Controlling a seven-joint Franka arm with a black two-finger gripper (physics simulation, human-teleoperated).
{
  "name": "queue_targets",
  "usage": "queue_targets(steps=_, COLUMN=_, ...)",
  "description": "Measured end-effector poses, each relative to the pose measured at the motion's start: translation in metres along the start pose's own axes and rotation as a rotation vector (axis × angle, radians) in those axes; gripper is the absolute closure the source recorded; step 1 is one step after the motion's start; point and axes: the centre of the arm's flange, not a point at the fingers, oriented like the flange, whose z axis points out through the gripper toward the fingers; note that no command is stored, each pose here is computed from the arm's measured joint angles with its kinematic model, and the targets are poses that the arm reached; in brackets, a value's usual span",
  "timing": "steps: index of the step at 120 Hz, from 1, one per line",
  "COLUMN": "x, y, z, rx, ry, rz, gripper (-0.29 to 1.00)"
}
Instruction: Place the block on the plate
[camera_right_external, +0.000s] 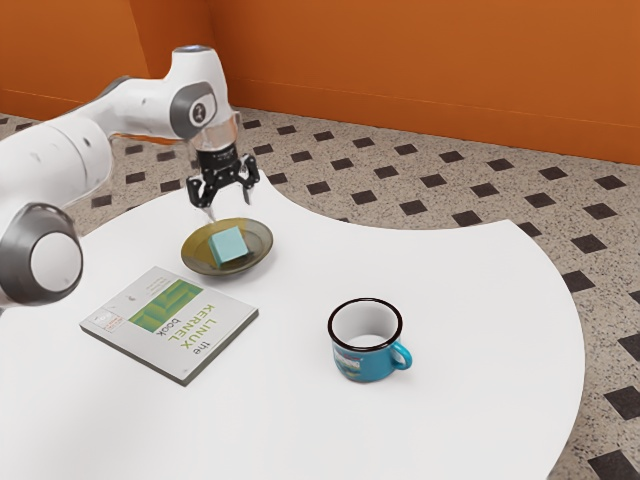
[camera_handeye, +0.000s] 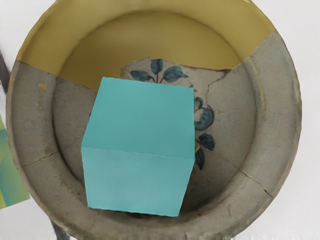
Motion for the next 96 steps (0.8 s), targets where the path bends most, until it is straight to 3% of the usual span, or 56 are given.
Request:
queue_targets(steps=11, x=-0.027, y=0.005, z=-0.054, rx=-0.034, ry=0.038, rz=0.043, gripper=0.05)
queue_targets(steps=19, x=-0.053, y=0.004, z=-0.081, rx=-0.023, ry=0.047, rz=0.082, gripper=0.03)
queue_targets(steps=48, x=-0.205, y=-0.008, z=-0.136, rx=0.097, ry=-0.025, rz=0.337, gripper=0.01)
queue_targets(steps=63, x=-0.286, y=-0.051, z=-0.145, rx=0.197, ry=-0.064, rz=0.487, gripper=0.01)
queue_targets(steps=79, x=-0.282, y=-0.084, z=-0.137, rx=0.214, ry=-0.104, rz=0.552, gripper=0.0)
queue_targets(steps=96, x=-0.269, y=-0.102, z=-0.16, rx=0.157, ry=-0.114, rz=0.652, gripper=0.0)
